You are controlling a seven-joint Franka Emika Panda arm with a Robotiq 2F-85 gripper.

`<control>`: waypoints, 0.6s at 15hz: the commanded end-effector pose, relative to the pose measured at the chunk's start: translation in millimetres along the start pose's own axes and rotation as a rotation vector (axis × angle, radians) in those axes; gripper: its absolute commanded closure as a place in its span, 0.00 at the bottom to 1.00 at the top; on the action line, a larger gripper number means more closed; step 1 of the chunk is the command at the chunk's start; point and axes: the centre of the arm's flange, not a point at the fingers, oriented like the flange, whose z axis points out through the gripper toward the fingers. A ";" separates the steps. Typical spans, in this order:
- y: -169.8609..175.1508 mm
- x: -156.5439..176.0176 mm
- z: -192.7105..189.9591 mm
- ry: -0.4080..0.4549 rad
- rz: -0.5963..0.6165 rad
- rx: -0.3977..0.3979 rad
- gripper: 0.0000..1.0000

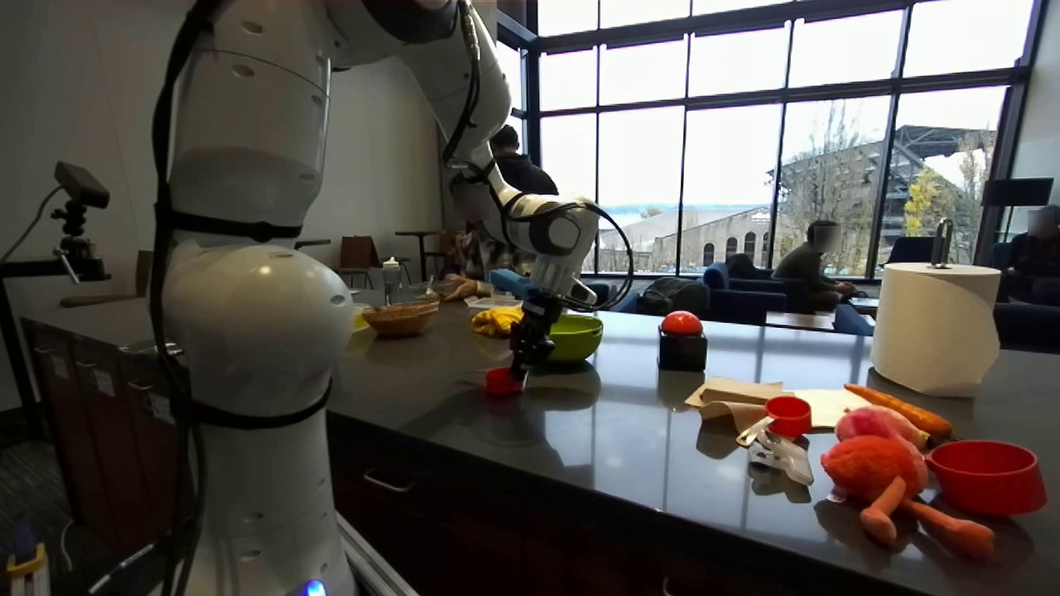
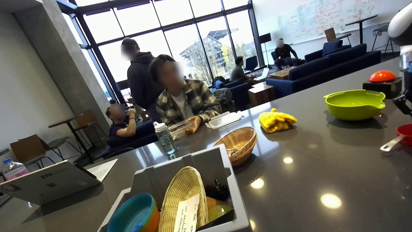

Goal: Pick up the red toy pot and put it in the green bowl

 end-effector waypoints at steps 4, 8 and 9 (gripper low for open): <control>10.6 9.3 -3.3 -0.032 0.025 0.067 0.99; 9.7 6.3 -7.9 -0.015 0.025 0.062 0.99; 8.5 1.8 -11.7 -0.001 0.020 0.058 0.99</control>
